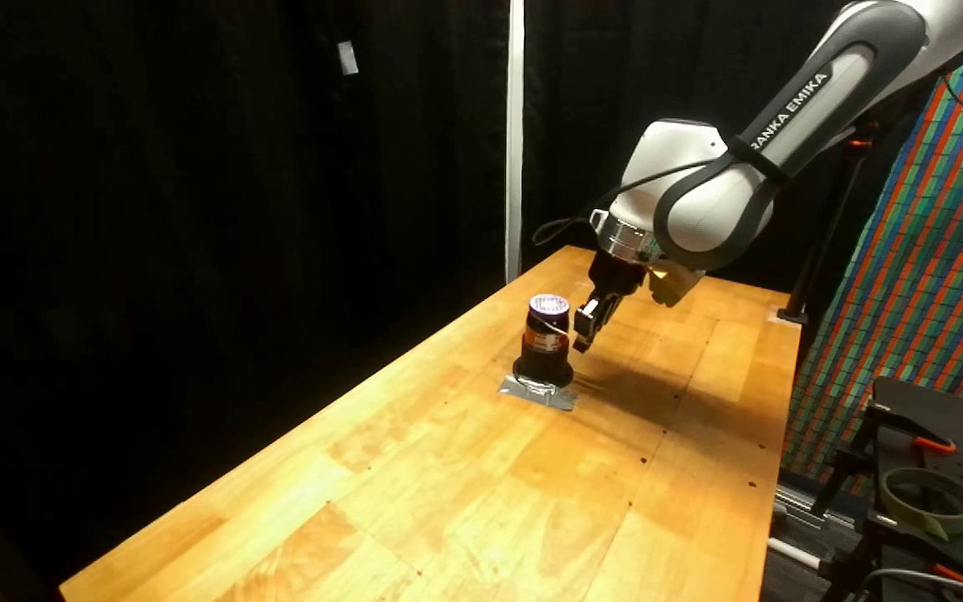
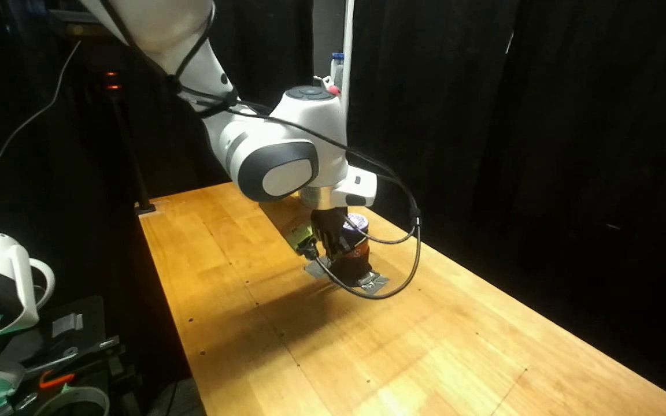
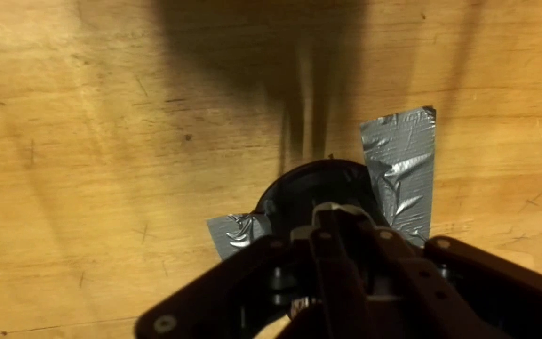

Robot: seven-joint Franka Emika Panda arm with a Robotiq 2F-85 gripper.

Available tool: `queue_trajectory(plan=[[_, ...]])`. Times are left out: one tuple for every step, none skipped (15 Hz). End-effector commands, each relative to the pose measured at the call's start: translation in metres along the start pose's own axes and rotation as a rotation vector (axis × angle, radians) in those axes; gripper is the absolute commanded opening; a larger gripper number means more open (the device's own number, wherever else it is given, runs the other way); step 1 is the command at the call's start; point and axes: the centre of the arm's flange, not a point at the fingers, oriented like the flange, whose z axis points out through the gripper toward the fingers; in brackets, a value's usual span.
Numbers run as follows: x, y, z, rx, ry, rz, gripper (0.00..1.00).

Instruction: Put the rubber band around the base of the cup

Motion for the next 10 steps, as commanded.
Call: queue_trajectory(plan=[[-0.040,0.001,-0.016,-0.003,0.134,0.024,0.03],[-0.045,0.001,-0.018,0.003,0.195,0.031,0.06],[-0.050,0.001,-0.020,0.008,0.262,0.036,0.07],[-0.055,0.000,-0.022,0.008,0.326,0.037,0.08],[-0.059,-0.001,-0.023,0.014,0.383,0.033,0.09],[-0.064,-0.003,-0.026,0.021,0.437,0.024,0.08],[-0.068,-0.004,-0.027,0.029,0.500,0.017,0.09],[-0.072,-0.004,-0.027,0.041,0.548,0.006,0.08],[-0.074,-0.005,-0.028,0.045,0.596,-0.002,0.08],[-0.078,-0.005,-0.027,0.051,0.631,-0.013,0.07]])
